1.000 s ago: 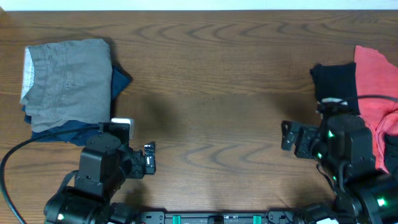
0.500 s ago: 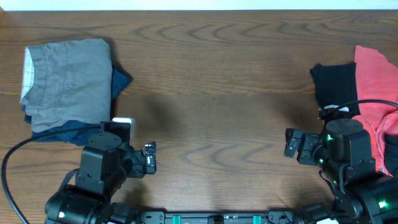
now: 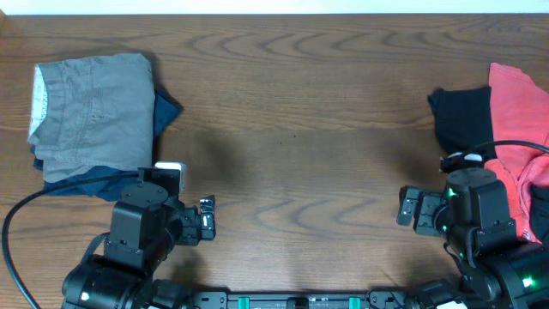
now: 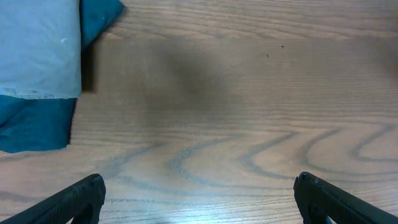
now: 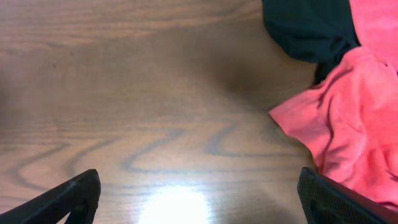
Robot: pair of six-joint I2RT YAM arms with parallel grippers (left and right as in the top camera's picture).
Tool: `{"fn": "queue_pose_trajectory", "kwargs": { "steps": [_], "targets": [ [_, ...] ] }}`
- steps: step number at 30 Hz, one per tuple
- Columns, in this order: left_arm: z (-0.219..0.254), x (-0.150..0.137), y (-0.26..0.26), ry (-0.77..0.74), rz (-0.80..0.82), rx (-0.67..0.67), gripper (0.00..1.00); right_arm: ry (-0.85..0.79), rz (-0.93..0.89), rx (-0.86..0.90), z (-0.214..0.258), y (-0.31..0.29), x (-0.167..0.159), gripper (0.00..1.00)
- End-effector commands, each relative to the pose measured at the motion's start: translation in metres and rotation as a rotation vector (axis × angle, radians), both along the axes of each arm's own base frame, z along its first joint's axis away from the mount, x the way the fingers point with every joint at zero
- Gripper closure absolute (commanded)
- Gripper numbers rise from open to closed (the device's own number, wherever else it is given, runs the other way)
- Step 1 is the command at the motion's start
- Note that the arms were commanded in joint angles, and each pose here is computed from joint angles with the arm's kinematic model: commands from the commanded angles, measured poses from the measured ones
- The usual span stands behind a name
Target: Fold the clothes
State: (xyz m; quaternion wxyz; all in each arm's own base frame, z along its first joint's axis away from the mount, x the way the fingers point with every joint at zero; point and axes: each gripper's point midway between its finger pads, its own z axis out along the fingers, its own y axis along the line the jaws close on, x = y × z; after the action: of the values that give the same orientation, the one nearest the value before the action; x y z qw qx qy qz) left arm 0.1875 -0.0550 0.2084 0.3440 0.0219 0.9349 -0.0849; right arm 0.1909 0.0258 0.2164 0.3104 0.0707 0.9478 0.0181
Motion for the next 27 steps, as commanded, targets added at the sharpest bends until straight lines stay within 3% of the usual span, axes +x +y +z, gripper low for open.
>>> {"fn": "queue_pose_trajectory", "kwargs": {
  "steps": [1, 12, 27],
  "targets": [
    [-0.002, -0.001, -0.002, 0.010, -0.001, -0.014, 0.02, -0.013, 0.016, -0.049, 0.002, -0.007, -0.002, 0.01],
    [-0.002, -0.001, -0.002, 0.010, -0.001, -0.014, 0.02, -0.379, 0.155, -0.133, 0.041, -0.014, 0.023, 0.01],
    [-0.002, -0.001, -0.002, 0.010, -0.001, -0.014, 0.02, -0.909, 0.146, -0.125, 0.016, -0.010, 0.039, 0.01]
  ]
}}
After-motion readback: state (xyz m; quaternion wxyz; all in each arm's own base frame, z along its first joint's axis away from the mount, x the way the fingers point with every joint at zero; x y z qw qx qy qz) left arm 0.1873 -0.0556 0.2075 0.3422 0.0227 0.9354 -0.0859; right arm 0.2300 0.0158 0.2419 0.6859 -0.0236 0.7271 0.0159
